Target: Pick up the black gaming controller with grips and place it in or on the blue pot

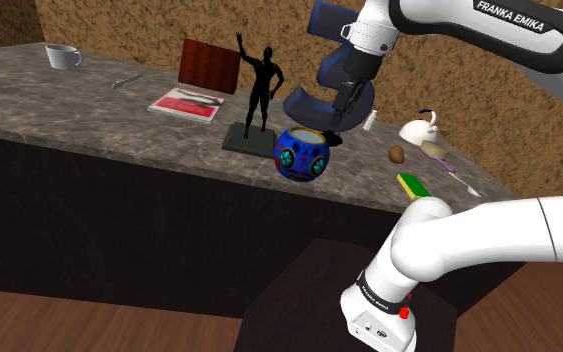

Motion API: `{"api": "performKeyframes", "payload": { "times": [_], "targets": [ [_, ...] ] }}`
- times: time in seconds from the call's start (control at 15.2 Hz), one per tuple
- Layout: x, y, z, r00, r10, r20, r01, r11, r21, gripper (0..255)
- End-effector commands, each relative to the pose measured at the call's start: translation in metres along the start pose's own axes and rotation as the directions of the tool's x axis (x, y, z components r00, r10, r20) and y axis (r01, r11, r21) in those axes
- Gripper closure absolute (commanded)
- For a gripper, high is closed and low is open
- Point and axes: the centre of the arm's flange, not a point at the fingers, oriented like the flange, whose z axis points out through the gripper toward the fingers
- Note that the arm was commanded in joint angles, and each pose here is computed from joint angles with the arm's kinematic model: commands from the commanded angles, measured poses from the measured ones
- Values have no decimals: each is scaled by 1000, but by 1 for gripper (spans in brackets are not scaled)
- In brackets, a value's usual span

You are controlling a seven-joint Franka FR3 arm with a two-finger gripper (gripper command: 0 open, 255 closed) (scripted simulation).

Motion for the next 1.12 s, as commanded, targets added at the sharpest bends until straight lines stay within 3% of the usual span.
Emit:
{"api": "performKeyframes", "payload": {
  "times": [0.0,1.06],
  "targets": [
    [0,0,0,1000,0,0,0,1000,0,0],
    [54,189,97,1000,2,-4,-2,998,63,0]
  ]
}}
